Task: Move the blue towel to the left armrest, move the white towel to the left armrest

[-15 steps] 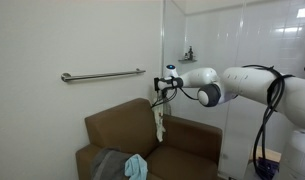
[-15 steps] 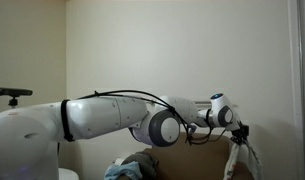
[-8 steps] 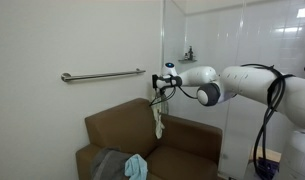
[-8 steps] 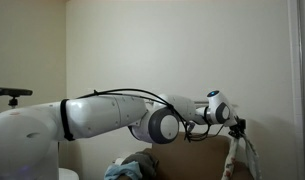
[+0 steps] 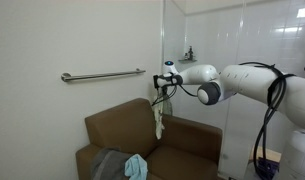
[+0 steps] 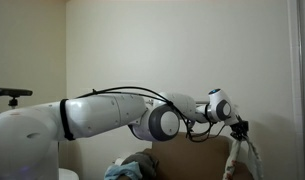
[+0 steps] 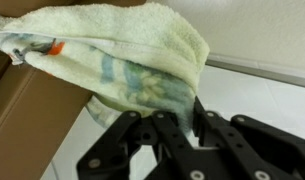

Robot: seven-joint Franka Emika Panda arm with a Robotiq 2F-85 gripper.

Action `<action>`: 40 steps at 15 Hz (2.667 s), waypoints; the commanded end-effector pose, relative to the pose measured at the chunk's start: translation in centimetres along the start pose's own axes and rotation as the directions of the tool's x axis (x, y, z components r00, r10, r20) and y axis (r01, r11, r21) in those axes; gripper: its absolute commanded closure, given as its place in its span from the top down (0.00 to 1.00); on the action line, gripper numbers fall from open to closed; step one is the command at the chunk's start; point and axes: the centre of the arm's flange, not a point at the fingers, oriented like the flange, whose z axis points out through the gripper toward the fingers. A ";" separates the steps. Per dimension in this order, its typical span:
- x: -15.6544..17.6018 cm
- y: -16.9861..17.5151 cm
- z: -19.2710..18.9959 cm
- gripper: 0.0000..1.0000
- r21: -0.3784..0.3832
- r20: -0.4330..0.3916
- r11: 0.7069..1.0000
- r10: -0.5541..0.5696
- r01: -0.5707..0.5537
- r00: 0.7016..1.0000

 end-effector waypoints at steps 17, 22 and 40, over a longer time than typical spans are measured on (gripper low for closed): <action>5.6 0.1 -8.7 0.04 0.482 -0.036 0.856 -0.191 0.184 0.981; 6.8 0.2 -9.0 0.04 0.403 -0.082 0.880 -0.241 0.253 0.967; 3.4 1.1 -1.9 0.03 0.045 0.086 0.885 -0.465 0.463 0.881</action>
